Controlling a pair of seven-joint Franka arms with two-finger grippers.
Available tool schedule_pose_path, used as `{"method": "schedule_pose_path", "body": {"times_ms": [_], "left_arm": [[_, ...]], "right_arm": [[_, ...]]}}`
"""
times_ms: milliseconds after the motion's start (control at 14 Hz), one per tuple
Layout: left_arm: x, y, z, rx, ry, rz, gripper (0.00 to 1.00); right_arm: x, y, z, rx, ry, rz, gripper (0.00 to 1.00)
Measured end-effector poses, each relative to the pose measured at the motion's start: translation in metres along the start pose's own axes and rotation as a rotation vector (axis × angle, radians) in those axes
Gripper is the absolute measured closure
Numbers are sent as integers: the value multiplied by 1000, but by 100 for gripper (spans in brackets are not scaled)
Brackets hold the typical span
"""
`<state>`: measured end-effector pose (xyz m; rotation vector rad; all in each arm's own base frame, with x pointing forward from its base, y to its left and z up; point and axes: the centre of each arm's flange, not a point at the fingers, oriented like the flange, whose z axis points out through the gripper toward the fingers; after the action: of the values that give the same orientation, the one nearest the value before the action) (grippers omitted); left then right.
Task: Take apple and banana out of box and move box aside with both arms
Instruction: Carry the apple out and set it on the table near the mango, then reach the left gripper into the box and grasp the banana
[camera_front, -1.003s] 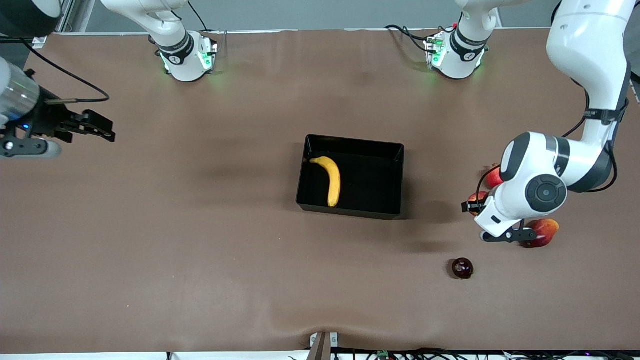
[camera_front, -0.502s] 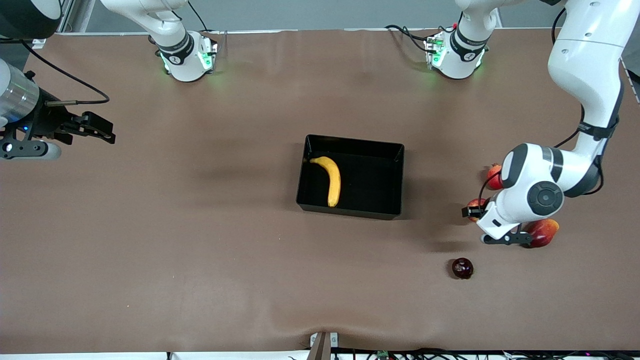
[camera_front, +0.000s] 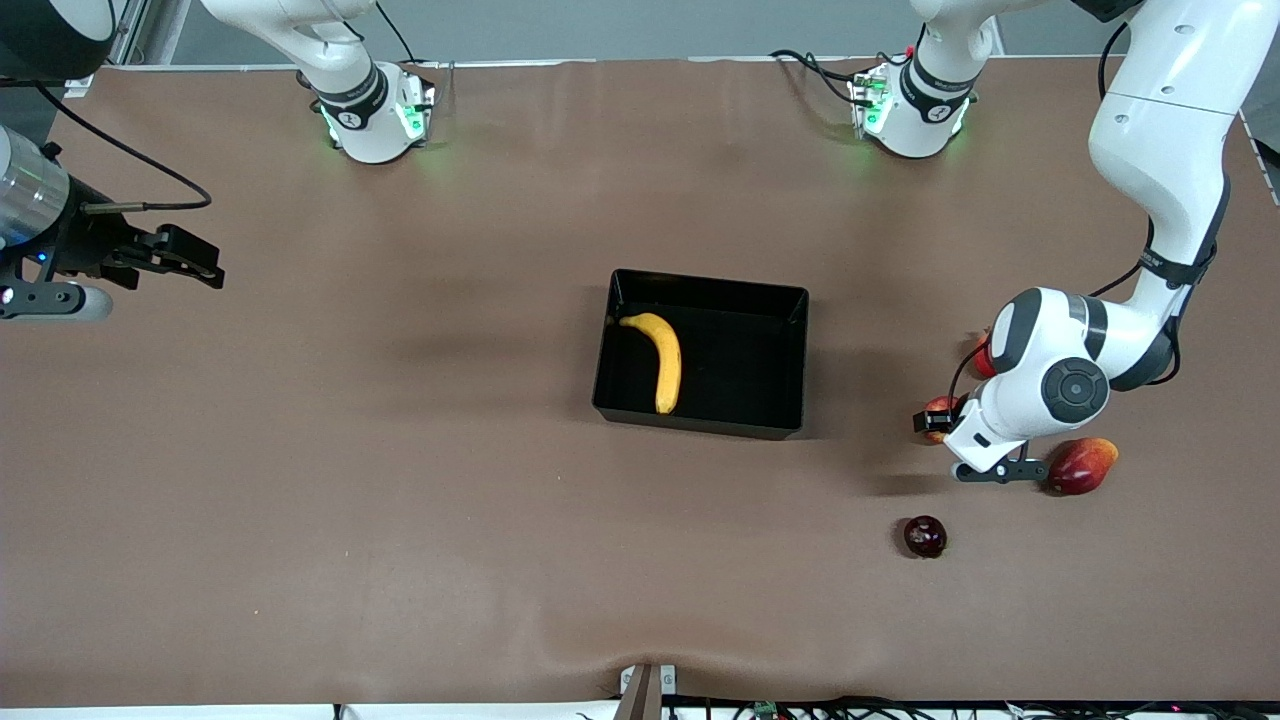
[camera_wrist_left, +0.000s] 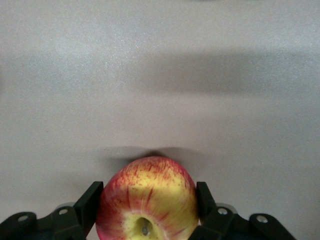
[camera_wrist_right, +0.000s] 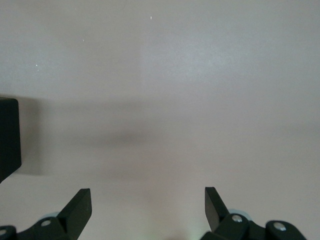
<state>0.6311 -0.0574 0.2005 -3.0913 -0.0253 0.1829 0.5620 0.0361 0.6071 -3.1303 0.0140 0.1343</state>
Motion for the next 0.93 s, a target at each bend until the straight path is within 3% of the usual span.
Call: {"method": "schedule_pose_path", "body": {"times_ms": [215,358,717,932], "left_arm": [[2,2,-4,-5,18,-16,0],[2,20,-24,-14,32,-32,0],[-14,90,-119,20,-27,-35,0],[-23,122,-147,11,-33,-49,0]], "right_arm": [[1,0,1,0,-2,1,0],[2,0,3,0,-6,1,0],[3,0,4,-1,-7,1,0],[3,0,4,0,-3,1,0]]}}
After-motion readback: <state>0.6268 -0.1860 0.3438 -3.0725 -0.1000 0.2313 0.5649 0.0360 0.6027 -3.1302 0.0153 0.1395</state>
